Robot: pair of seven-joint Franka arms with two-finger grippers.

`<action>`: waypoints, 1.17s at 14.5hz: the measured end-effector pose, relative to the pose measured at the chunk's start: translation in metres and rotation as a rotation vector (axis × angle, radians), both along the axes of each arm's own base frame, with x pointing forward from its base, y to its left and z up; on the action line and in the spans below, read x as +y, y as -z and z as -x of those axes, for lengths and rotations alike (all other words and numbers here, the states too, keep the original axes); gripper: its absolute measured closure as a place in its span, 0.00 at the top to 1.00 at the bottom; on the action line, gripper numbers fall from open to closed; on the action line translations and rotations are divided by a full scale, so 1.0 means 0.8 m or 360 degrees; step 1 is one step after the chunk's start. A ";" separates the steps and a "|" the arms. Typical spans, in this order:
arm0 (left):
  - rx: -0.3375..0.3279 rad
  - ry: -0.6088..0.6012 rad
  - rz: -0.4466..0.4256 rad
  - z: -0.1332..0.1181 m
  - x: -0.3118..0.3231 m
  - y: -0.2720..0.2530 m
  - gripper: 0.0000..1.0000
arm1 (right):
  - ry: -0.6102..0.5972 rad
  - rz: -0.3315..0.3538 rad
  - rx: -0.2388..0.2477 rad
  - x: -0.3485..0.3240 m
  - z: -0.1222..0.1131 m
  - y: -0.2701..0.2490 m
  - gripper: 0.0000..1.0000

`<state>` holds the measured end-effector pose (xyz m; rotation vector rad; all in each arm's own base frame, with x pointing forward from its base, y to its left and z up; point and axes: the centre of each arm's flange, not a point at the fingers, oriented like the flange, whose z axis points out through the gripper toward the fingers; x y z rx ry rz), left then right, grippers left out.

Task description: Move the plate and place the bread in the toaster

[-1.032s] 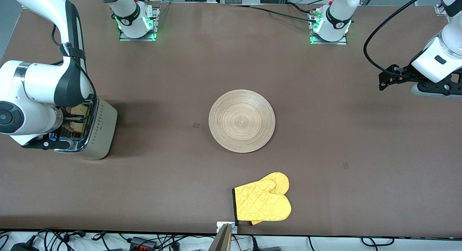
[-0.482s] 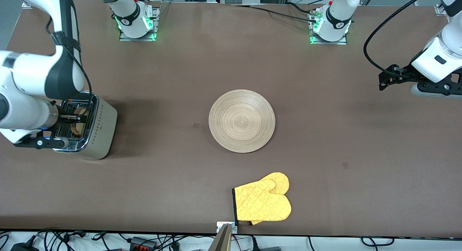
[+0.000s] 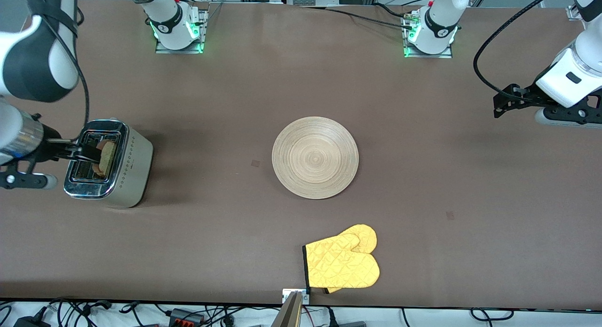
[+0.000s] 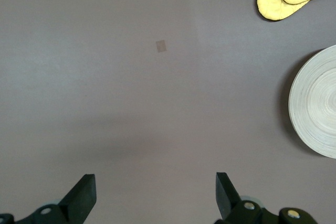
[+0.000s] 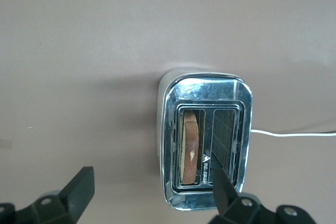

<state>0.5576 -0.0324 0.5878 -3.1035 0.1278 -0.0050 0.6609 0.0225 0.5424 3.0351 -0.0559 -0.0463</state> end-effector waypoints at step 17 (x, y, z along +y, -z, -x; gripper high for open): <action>0.0000 0.0001 0.0000 0.000 -0.001 0.000 1.00 | 0.0045 -0.0147 -0.0019 -0.034 0.001 -0.006 1.00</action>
